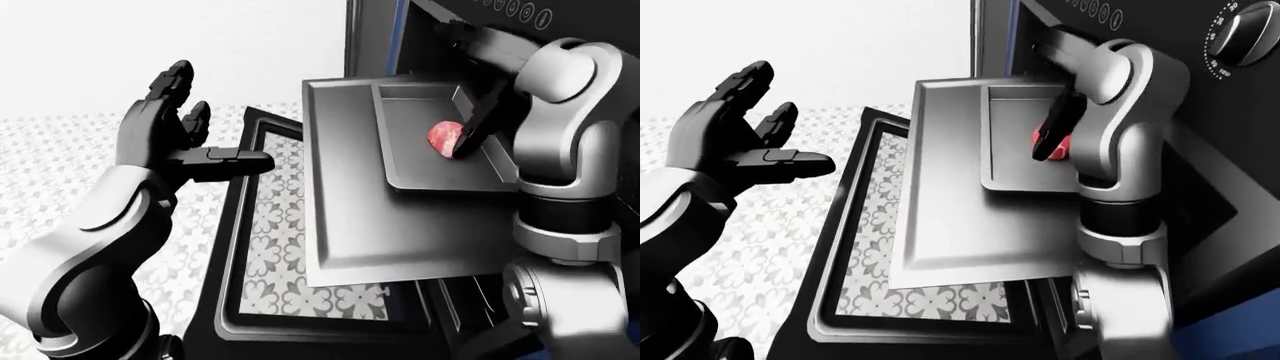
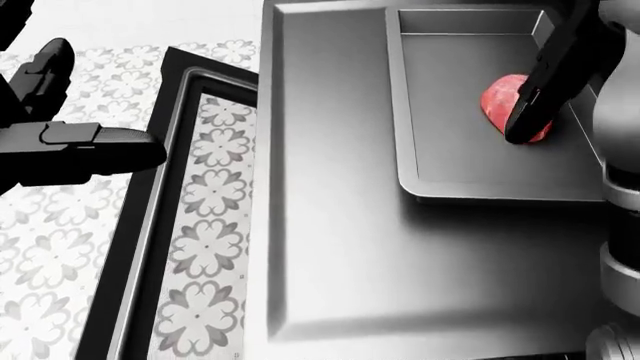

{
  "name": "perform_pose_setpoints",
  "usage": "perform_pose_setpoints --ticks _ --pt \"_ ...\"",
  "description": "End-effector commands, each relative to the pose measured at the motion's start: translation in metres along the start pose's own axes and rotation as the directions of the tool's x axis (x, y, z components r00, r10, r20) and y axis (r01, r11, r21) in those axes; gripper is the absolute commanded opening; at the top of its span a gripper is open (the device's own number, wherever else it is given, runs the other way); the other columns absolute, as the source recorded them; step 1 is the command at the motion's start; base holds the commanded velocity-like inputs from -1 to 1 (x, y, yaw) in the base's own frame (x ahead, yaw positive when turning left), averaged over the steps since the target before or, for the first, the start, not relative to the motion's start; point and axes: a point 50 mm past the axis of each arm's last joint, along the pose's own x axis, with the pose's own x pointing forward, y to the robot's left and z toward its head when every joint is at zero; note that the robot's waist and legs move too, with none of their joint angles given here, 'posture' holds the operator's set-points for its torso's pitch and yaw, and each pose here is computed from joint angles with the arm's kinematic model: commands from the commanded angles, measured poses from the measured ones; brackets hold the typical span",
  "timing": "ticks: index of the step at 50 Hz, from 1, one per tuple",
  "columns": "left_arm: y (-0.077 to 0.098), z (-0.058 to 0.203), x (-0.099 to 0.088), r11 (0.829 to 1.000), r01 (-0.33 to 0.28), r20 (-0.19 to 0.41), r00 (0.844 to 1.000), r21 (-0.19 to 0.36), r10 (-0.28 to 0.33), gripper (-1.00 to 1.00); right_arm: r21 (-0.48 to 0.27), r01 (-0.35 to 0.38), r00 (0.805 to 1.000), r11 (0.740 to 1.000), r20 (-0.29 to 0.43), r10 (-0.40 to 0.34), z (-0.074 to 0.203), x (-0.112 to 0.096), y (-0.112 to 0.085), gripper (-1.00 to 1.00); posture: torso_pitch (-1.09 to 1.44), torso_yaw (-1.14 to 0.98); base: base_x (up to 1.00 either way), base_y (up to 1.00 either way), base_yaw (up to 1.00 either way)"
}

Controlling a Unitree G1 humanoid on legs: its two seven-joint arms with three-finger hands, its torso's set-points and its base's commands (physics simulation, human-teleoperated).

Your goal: Pick the steak from the top rack in the oven and place it on the plate on the counter.

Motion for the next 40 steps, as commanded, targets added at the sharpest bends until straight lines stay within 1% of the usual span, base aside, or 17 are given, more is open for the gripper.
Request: perform_pose_setpoints --ticks 1,2,3,7,8,15,18,20,21,26,31,34,40 --pt "0.001 0.016 -0.003 1.0 -0.009 0.089 0.996 -0.001 0.009 1.0 -0.078 0.095 0.995 0.992 0.017 -0.094 0.005 -0.008 -0.018 1.0 0.0 0.0 0.0 0.0 0.0" --pt "0.002 0.018 -0.004 1.0 -0.007 0.097 0.995 -0.002 0.007 1.0 -0.109 0.101 0.995 0.989 0.017 -0.1 0.005 -0.008 -0.019 1.0 0.0 0.0 0.0 0.0 0.0" --pt "0.002 0.018 -0.003 1.0 -0.012 0.082 0.997 0.002 0.012 1.0 -0.116 0.099 0.995 0.988 0.017 -0.097 0.005 -0.008 -0.02 1.0 0.0 0.0 0.0 0.0 0.0" --pt "0.002 0.019 -0.004 1.0 -0.008 0.086 0.996 0.004 0.008 1.0 -0.182 0.091 0.996 0.979 0.009 -0.091 0.005 -0.001 -0.018 1.0 0.01 0.0 0.0 0.0 0.0" --pt "0.002 0.02 -0.004 1.0 -0.008 0.086 0.996 0.003 0.008 1.0 -0.187 0.087 0.996 0.979 0.008 -0.087 0.005 -0.001 -0.017 1.0 0.02 0.0 0.0 0.0 0.0" --pt "0.004 0.022 -0.005 1.0 -0.003 0.094 0.996 0.004 0.003 1.0 -0.279 0.083 0.996 0.957 -0.005 -0.087 0.008 0.004 -0.024 1.0 0.07 0.0 0.0 0.0 0.0" --pt "0.004 0.026 -0.005 1.0 -0.001 0.102 0.995 0.003 0.001 1.0 -0.293 0.075 0.997 0.953 -0.007 -0.08 0.007 0.007 -0.022 1.0 0.1 0.0 0.0 0.0 0.0" --pt "0.003 0.027 -0.006 1.0 0.004 0.103 0.995 0.007 -0.004 1.0 -0.312 0.073 0.997 0.947 -0.011 -0.08 0.007 0.008 -0.021 1.0 0.12 0.0 0.0 0.0 0.0" --pt "0.003 0.027 -0.006 1.0 0.005 0.102 0.995 0.006 -0.006 1.0 -0.334 0.083 0.996 0.939 -0.013 -0.092 0.007 0.009 -0.023 1.0 0.13 0.0 0.0 0.0 0.0" --pt "0.005 0.03 -0.006 1.0 0.004 0.107 0.994 0.003 -0.005 1.0 -0.343 0.086 0.995 0.935 -0.015 -0.097 0.007 0.012 -0.023 1.0 0.18 0.0 0.0 0.0 0.0" --pt "0.005 0.027 -0.006 1.0 0.001 0.102 0.995 0.003 -0.001 1.0 -0.36 0.102 0.992 0.928 -0.028 -0.12 0.006 0.011 -0.03 1.0 0.23 0.0 0.0 0.0 0.0" --pt "0.005 0.026 -0.005 1.0 0.0 0.103 0.995 0.003 0.0 1.0 -0.356 0.098 0.992 0.929 -0.034 -0.118 0.005 0.011 -0.031 1.0 0.26 0.0 0.0 0.0 0.0" --pt "0.005 0.026 -0.005 1.0 0.001 0.103 0.995 0.003 -0.001 1.0 -0.35 0.123 0.99 0.929 -0.022 -0.139 0.01 0.016 -0.04 1.0 0.32 0.0 0.0 0.0 0.0"
